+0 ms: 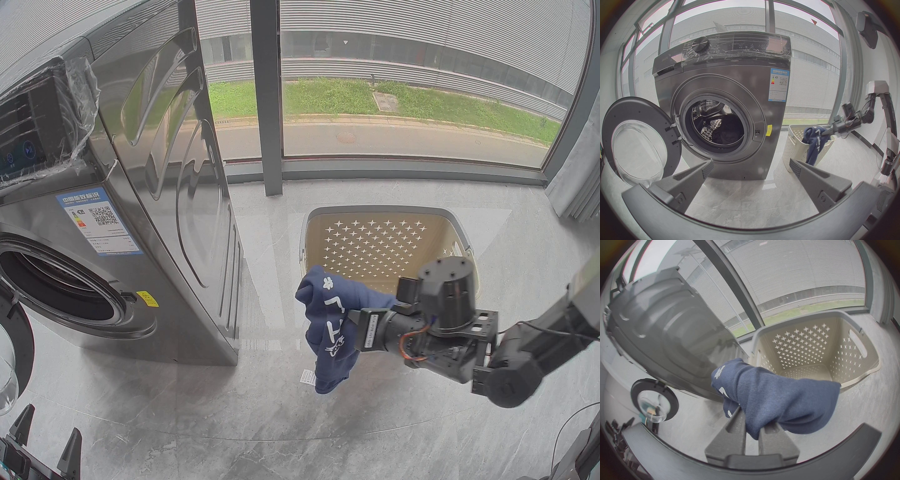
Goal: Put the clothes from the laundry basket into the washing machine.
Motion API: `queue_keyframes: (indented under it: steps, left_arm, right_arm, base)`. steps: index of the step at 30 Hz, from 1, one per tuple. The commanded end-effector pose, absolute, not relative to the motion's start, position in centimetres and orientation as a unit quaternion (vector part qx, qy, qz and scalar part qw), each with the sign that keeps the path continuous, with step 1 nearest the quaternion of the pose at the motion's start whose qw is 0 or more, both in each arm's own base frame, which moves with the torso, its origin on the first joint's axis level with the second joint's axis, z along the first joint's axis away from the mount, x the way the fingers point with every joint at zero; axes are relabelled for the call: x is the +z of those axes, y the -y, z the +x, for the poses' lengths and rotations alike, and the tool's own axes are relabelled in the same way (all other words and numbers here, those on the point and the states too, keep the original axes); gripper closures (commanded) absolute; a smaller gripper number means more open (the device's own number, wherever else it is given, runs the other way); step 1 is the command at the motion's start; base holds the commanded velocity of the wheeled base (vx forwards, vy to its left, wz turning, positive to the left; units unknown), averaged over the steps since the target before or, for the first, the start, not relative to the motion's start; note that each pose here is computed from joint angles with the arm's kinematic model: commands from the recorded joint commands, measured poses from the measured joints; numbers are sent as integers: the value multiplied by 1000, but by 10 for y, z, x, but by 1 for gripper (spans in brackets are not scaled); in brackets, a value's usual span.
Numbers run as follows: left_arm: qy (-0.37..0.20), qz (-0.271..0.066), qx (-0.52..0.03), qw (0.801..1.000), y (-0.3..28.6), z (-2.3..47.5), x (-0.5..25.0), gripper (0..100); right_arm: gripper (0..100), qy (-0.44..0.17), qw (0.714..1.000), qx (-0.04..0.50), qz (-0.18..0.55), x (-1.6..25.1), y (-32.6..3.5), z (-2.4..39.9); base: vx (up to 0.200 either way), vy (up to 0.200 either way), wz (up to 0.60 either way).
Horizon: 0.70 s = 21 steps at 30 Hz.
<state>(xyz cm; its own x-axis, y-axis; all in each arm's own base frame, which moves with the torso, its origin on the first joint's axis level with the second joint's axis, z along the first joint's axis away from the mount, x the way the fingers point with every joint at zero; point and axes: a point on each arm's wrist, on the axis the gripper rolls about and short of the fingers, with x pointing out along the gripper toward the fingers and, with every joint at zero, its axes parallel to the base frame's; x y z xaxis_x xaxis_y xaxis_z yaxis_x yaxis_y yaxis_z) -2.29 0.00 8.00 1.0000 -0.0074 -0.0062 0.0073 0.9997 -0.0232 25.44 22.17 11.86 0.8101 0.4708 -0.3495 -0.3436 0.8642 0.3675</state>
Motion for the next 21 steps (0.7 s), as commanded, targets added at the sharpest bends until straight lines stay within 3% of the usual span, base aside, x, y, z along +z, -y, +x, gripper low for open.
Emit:
queue_keyframes:
  steps: [1,10,16,21]
  left_arm:
    - [-3,-10,-3,1000,0,-23,76,0]
    - [-2,-1,-4,1000,0,-23,75,0]
    - [-2,-2,-6,1000,0,-23,75,0]
    - [-2,-12,-2,1000,0,-23,76,0]
  right_arm:
    - [100,-155,930,299,147,172,-173,185]
    - [100,-67,930,335,133,198,-126,151]
    - [100,-43,938,330,94,202,-120,150]
    - [100,-40,940,327,95,202,-121,151]
  base:
    - [0,0,0]
    - [0,0,0]
    - [0,0,0]
    - [-200,0,0]
